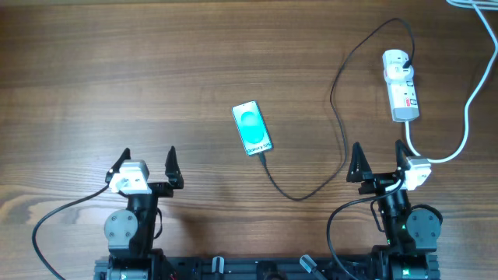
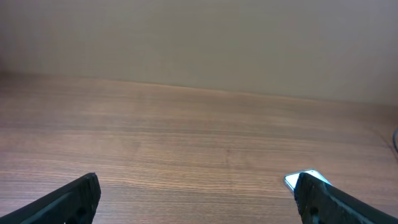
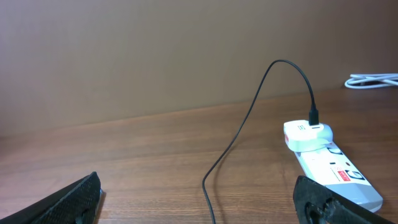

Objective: Plug charger to phone and switch on socket

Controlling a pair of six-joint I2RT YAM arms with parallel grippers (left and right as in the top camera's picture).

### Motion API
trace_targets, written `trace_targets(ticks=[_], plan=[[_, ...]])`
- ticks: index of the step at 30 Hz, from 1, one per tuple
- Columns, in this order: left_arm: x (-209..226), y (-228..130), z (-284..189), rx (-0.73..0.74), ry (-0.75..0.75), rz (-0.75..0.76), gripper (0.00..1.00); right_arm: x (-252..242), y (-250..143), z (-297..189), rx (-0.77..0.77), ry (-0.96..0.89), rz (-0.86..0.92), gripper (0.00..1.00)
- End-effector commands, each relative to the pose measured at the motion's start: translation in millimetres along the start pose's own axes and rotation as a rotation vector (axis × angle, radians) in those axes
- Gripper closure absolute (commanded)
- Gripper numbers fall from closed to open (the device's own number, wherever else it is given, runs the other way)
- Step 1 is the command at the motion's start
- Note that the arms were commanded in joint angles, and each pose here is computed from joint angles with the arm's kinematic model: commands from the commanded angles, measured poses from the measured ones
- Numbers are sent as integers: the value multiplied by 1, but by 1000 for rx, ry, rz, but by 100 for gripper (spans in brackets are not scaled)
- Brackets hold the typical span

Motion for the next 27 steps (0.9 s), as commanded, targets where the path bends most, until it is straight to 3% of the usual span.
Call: trace_targets(ticks=[1,12,14,19,27], plan=[[8,0,0,-10,40,16,0,-1,2,0,-11,-11,-18,1],[8,0,0,-7,40,16,0,-1,2,0,-12,-11,-18,0],[8,0,0,-7,40,16,0,-11,2,-1,-12,-82,-98,1],[8,0,0,-7,40,16,0,-3,1,0,-1,-46,-493,0],[8,0,0,-7,40,16,0,-10,2,-1,3,-80,-491,0]])
Point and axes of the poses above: each gripper's point midway between its finger pads, its own z axis out along the fingers, its own x axis along the line the jaws close on, y = z × x, the point moved 3 cm from there along -z, back along the fingers, and after that the axes turned 3 degrees about -z, right-handed, at the moved point
